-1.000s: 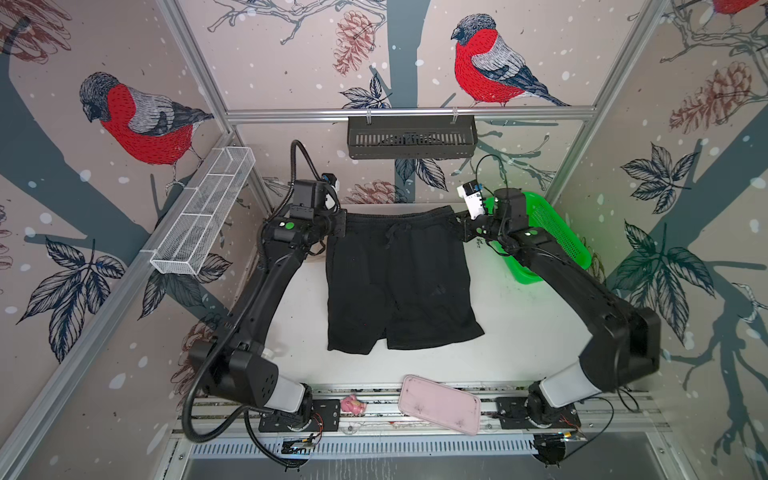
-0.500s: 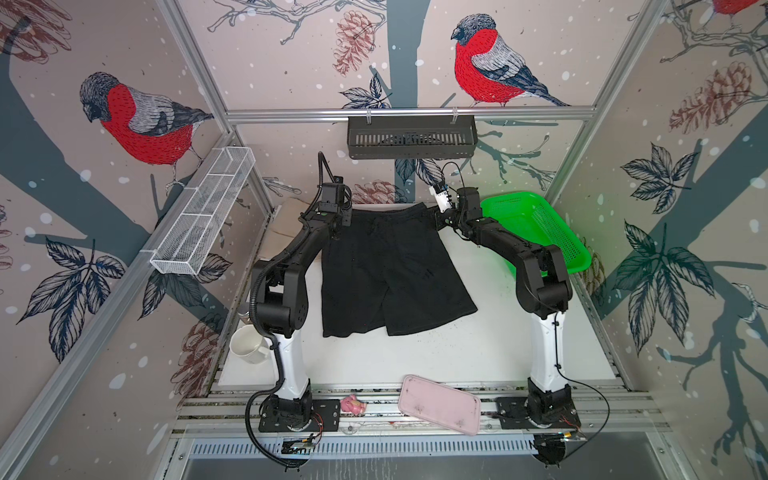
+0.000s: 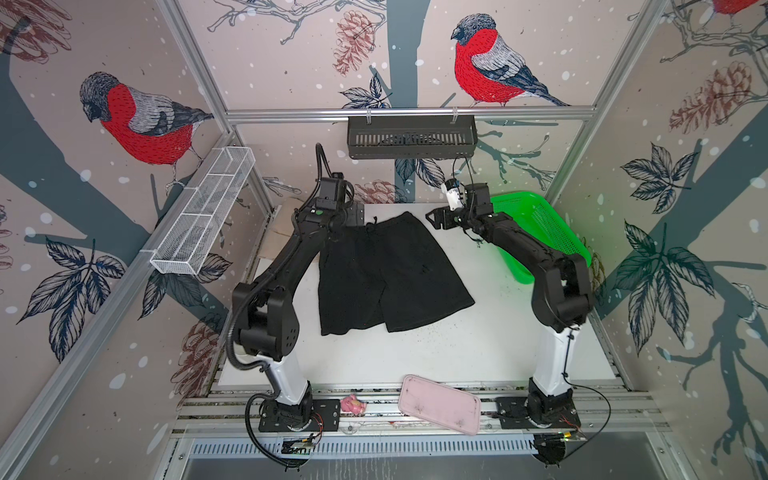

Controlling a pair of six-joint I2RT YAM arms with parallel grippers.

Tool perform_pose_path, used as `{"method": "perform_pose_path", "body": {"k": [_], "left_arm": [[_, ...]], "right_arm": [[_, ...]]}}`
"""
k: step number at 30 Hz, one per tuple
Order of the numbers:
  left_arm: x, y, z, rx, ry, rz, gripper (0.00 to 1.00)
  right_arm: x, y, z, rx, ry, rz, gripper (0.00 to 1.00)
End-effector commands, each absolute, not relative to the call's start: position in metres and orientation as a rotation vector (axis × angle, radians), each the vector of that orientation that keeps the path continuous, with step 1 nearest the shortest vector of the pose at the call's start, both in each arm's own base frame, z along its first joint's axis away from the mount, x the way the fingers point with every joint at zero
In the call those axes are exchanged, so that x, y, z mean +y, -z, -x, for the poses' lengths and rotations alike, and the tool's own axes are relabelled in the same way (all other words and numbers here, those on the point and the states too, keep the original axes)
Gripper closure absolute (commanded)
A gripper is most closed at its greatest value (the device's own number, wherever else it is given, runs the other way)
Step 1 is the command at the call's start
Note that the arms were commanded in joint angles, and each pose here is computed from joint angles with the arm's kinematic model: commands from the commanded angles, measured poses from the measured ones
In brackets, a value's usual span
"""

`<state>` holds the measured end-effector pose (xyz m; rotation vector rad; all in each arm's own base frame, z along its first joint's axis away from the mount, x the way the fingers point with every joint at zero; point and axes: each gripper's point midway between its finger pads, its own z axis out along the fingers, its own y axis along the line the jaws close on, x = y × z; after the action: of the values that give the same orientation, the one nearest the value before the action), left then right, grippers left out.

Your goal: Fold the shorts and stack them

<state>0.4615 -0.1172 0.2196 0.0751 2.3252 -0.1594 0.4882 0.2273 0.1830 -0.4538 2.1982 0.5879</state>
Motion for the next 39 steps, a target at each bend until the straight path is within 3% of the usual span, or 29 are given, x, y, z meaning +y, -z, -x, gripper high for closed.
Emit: {"method": "perform_pose_path", "body": {"k": [1, 7, 16, 20, 25, 27, 34, 35, 36, 39], "left_arm": [[-0.152, -0.181, -0.388, 2.478, 0.456, -0.097, 0.03], [-0.192, -0.160, -0.302, 2.417, 0.630, -0.258, 0.03], [-0.189, -0.102, -0.281, 2.535, 0.506, -0.231, 0.03], [-0.197, -0.088, -0.281, 2.548, 0.549, -0.241, 0.03], [-0.210, -0.069, -0.277, 2.568, 0.576, -0.312, 0.03], [-0.218, -0.063, -0.272, 2.574, 0.598, -0.347, 0.03], [-0.249, -0.072, -0.255, 2.540, 0.711, -0.468, 0.03], [-0.257, -0.077, -0.251, 2.520, 0.741, -0.495, 0.03], [-0.267, -0.083, -0.246, 2.498, 0.784, -0.515, 0.03], [-0.286, -0.105, -0.238, 2.434, 0.888, -0.549, 0.03]], "right_arm": [[0.182, -0.143, -0.432, 2.398, -0.451, 0.265, 0.16], [0.132, -0.077, -0.339, 2.602, -0.308, 0.108, 0.22], [0.140, -0.037, -0.319, 2.661, -0.297, 0.100, 0.29], [0.140, -0.025, -0.322, 2.691, -0.256, 0.110, 0.50], [0.138, -0.017, -0.328, 2.701, -0.239, 0.113, 0.88], [0.129, -0.019, -0.338, 2.693, -0.207, 0.088, 0.97], [0.073, -0.055, -0.398, 2.588, 0.026, -0.030, 0.96], [0.073, -0.058, -0.405, 2.577, 0.015, -0.030, 0.83], [0.073, -0.061, -0.411, 2.571, 0.005, -0.023, 0.65], [0.085, -0.076, -0.421, 2.552, -0.052, 0.013, 0.40]]}}
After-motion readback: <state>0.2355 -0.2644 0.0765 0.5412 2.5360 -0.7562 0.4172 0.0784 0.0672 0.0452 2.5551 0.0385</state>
